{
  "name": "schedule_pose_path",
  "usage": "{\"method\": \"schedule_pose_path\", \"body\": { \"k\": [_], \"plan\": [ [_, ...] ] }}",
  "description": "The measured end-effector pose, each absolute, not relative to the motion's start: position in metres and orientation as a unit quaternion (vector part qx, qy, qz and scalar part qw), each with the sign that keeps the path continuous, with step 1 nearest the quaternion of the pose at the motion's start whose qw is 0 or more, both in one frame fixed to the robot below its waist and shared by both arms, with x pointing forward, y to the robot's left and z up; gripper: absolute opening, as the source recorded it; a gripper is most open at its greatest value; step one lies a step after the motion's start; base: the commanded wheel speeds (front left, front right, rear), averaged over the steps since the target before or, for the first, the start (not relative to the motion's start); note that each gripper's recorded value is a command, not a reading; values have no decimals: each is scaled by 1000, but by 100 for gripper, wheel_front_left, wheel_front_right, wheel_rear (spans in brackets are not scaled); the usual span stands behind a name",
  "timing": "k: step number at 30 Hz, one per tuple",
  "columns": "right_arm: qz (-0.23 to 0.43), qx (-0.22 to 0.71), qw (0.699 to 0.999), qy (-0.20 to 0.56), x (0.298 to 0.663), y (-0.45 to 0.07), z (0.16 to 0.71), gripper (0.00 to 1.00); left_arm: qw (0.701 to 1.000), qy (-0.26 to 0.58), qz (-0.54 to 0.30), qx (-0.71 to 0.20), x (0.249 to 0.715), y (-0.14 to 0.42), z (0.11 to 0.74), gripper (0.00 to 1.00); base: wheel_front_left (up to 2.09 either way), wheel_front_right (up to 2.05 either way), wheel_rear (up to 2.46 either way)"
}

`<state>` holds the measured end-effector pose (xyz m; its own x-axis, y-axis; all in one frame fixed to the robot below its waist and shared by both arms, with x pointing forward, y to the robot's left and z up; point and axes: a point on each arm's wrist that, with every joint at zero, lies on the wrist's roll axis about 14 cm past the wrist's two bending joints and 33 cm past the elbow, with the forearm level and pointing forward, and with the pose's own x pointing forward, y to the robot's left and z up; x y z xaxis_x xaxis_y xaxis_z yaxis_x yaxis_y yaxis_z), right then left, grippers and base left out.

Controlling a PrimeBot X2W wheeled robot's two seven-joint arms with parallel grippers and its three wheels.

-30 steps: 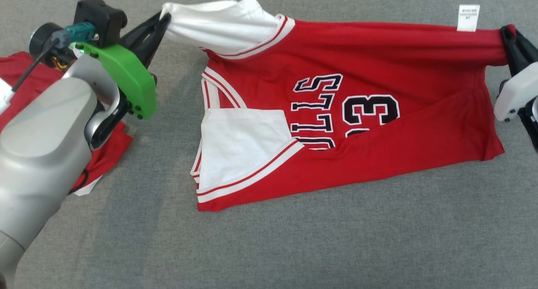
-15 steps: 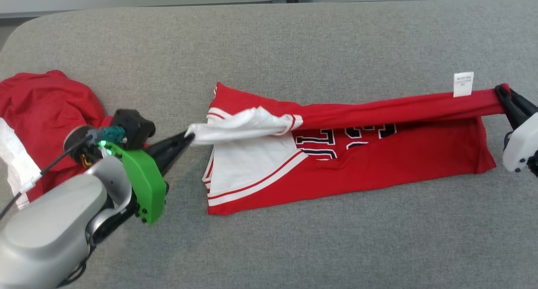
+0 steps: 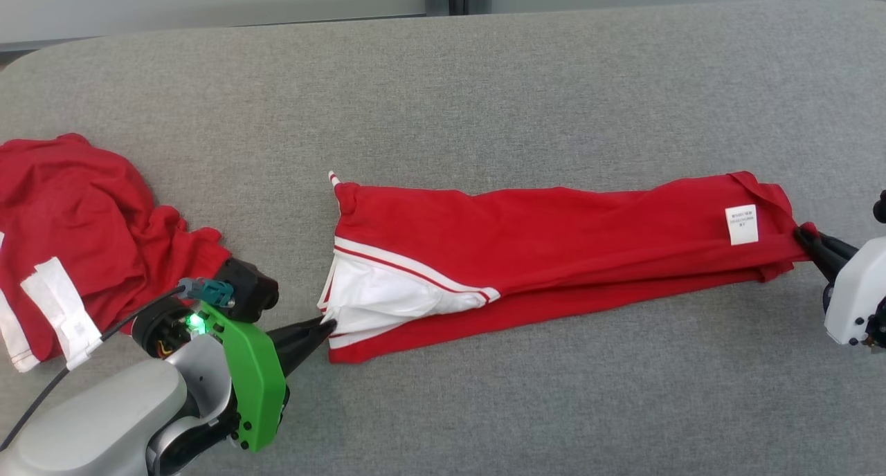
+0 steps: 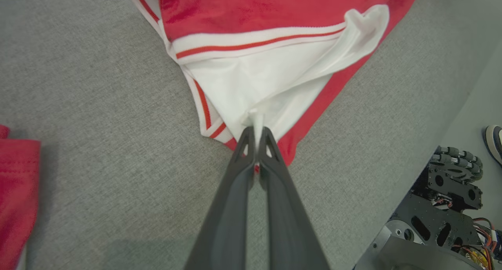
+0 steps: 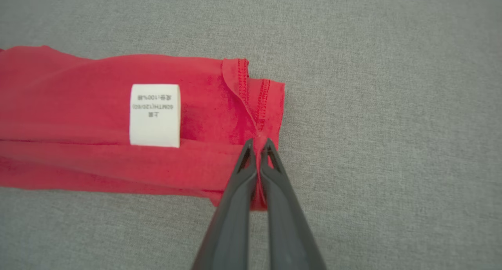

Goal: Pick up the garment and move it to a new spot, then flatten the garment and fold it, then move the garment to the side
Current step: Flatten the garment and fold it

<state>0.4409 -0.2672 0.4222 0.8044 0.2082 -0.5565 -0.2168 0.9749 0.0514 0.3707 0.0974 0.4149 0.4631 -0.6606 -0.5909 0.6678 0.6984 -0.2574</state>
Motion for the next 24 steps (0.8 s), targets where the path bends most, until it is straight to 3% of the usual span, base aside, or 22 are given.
{"method": "schedule_pose_path", "body": {
  "k": [2, 3, 4, 5, 6, 7, 15, 24],
  "plan": [
    [109, -4, 945, 307, 434, -270, 418, 0, 850, 355, -388, 3, 367, 97, 410, 0, 0, 0, 0],
    [109, -2, 943, 313, 431, -271, 415, 61, 847, 361, -389, 2, 366, 96, 408, 0, 0, 0, 0],
    [107, 1, 942, 319, 429, -271, 414, 100, 846, 365, -390, 2, 364, 96, 407, 0, 0, 0, 0],
    [105, 6, 941, 323, 427, -272, 413, 100, 843, 369, -391, 0, 362, 95, 406, 37, 0, 0, 0],
    [101, 9, 940, 326, 425, -274, 412, 100, 841, 374, -392, 0, 360, 94, 404, 89, 0, 0, 0],
    [98, 11, 938, 331, 423, -277, 411, 100, 839, 376, -392, 0, 358, 94, 402, 100, 0, 0, 0],
    [53, 2, 949, 309, 424, -311, 430, 100, 850, 355, -388, -15, 364, 88, 410, 100, 0, 0, 0],
    [71, 4, 988, 134, 456, -286, 493, 100, 933, 148, -302, -127, 433, 88, 494, 100, 0, 0, 0]
  ]
}}
